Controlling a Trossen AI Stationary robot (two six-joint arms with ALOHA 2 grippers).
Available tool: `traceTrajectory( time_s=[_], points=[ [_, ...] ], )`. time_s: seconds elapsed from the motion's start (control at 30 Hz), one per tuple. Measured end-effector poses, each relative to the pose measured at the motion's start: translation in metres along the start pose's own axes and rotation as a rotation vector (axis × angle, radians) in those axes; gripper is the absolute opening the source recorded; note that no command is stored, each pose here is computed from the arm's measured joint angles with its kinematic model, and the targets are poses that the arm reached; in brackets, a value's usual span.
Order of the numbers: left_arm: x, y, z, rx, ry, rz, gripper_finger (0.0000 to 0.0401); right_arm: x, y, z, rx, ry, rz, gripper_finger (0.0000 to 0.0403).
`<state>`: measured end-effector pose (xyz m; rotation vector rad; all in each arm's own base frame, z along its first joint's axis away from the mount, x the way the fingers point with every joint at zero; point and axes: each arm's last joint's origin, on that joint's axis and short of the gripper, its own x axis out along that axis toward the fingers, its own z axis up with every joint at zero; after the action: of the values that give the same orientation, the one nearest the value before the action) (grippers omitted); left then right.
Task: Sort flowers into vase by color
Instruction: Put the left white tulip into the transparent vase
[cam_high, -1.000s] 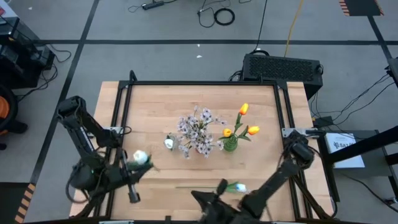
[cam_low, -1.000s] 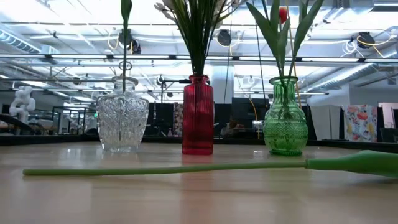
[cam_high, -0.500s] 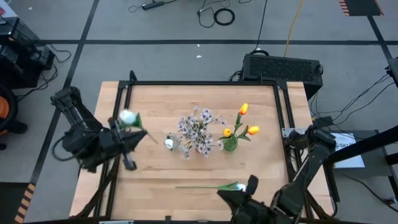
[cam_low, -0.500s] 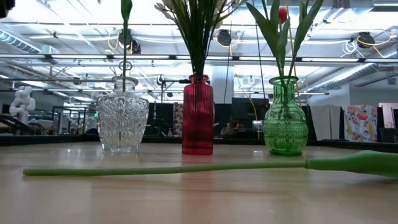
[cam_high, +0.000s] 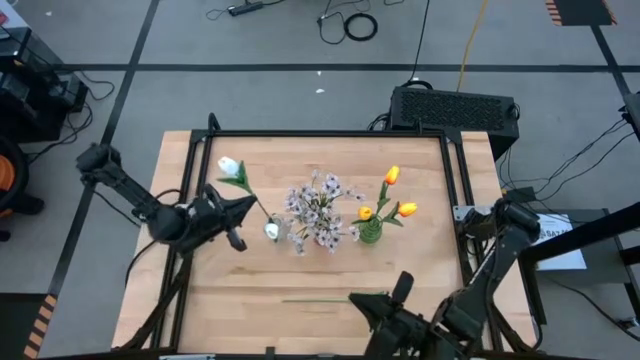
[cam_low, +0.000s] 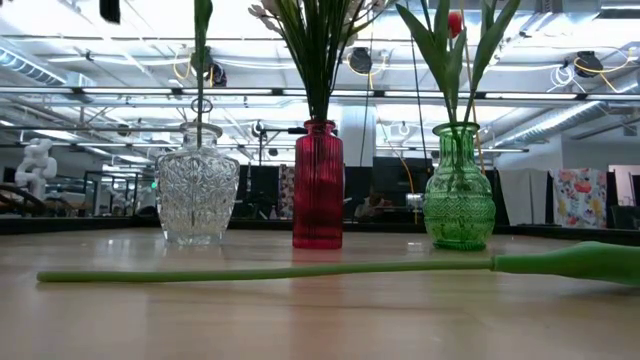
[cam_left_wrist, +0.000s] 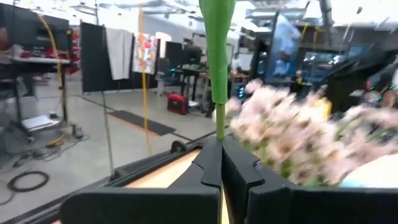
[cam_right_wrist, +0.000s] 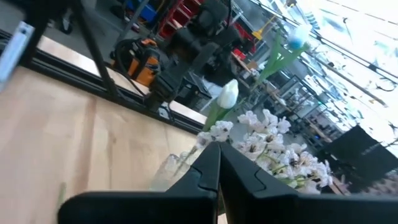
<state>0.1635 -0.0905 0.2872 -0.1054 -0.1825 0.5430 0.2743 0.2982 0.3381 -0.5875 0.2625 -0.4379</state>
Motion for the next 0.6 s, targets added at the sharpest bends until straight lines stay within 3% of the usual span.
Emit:
traceTrajectory(
  time_s=[0.6],
  points=[
    [0.019, 0.014, -0.037, -0.018, 0.060, 0.077, 0.0001, 0.049, -0.012, -0.010, -0.087, 0.083, 0.059, 0.0000]
  ],
)
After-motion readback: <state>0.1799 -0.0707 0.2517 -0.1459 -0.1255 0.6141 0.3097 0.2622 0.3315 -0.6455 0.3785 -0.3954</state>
